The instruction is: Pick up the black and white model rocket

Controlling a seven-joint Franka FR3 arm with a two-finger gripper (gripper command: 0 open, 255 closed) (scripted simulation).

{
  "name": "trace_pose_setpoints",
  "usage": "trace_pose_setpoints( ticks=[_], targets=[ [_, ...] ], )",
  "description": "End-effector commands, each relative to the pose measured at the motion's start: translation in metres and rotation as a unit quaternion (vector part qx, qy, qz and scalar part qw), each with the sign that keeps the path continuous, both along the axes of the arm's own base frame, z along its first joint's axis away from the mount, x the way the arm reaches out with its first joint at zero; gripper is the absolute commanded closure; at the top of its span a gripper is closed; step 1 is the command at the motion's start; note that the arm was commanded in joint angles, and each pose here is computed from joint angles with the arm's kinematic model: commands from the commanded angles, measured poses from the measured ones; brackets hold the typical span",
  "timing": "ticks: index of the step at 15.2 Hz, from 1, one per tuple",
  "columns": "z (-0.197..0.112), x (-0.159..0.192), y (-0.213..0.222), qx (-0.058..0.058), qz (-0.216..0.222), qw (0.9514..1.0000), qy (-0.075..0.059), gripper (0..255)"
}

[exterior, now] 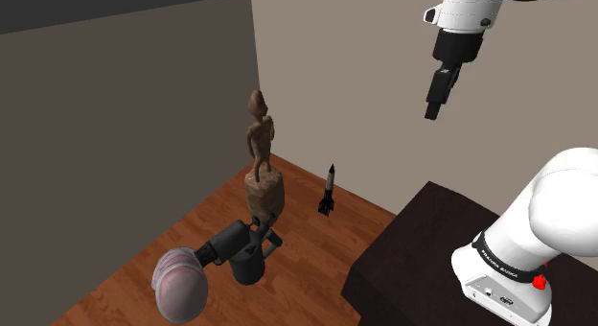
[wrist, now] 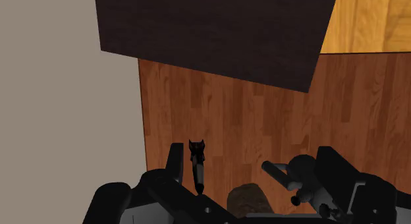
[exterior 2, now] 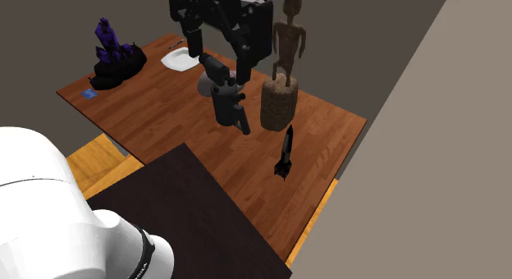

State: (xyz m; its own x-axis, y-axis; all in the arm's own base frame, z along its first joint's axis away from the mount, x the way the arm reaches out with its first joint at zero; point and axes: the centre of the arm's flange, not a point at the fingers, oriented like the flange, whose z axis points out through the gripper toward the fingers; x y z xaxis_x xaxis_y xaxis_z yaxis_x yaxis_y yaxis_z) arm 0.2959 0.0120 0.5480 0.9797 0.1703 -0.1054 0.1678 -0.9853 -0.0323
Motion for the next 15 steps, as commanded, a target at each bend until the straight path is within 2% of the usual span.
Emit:
trace_pose_setpoints(
  ticks=[1,4,8,11,15],
  targets=[
    [0.0,0.0,0.0,0.0,0.0,1.0,0.0,0],
    [-0.024,0.044,0.004,0.008,-0.031,0.9986,0.042,0],
    [-0.063,0.1,0.006,0.02,-0.071,0.9925,0.098,0],
    [-0.095,0.139,0.005,0.028,-0.102,0.9847,0.139,0],
    [-0.144,0.186,0.001,0.039,-0.142,0.97,0.194,0]
  ],
)
